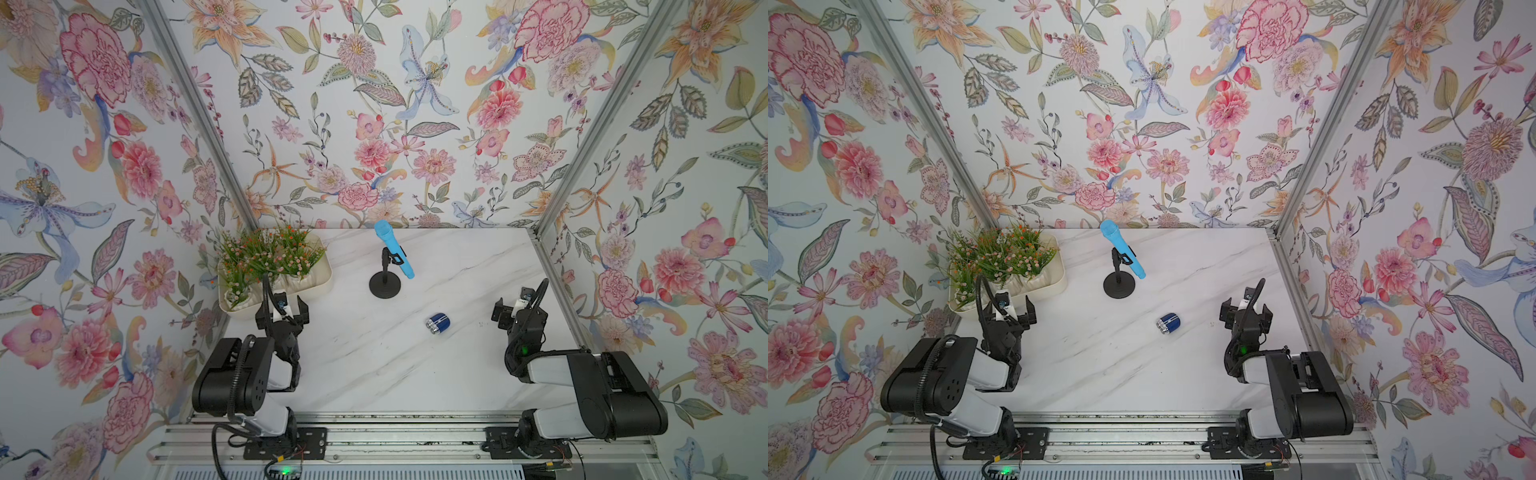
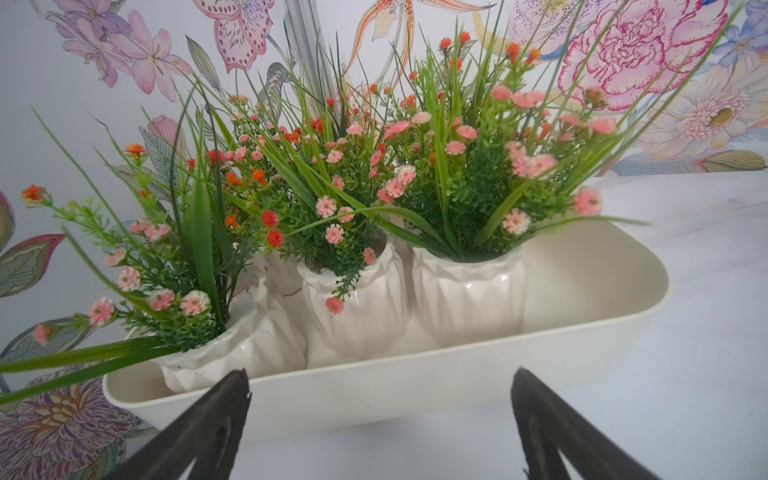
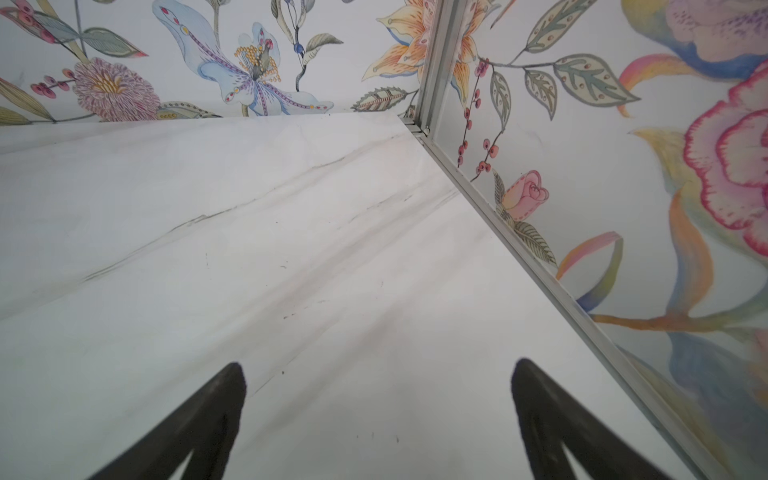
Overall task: Put the potted gypsophila into the storage box
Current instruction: Reset both arms
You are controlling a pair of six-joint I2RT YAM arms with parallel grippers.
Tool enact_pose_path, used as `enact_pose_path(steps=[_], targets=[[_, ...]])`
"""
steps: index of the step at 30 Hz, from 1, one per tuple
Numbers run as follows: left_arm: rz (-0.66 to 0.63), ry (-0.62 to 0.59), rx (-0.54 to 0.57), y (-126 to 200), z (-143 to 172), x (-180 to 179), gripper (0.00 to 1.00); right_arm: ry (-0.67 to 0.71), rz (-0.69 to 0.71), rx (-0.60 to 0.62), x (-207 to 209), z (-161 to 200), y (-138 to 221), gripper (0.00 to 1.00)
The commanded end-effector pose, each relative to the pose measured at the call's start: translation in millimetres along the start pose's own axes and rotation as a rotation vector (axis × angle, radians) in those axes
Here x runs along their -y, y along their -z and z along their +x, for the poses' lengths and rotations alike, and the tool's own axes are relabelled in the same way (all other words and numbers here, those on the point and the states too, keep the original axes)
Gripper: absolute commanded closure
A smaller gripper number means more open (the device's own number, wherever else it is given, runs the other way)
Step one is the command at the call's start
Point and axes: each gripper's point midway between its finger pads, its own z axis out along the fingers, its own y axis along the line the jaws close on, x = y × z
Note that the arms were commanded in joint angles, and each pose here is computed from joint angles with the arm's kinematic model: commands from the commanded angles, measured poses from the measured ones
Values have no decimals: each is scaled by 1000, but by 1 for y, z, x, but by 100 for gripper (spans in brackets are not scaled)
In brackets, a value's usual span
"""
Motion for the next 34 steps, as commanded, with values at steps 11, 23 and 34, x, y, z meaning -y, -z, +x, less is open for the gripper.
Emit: enact_pose_path(steps=[11,23,34], targets=[[-24,0,58,-1,-16,-2,0,-11,-165,43,-20,-14,-17,0],[-15,-9,50,-1,-14,1,0,-10,-162,44,-20,-13,-16,0],[-8,-14,69,-7,-23,5,0,-10,-163,44,-20,-13,-16,0]])
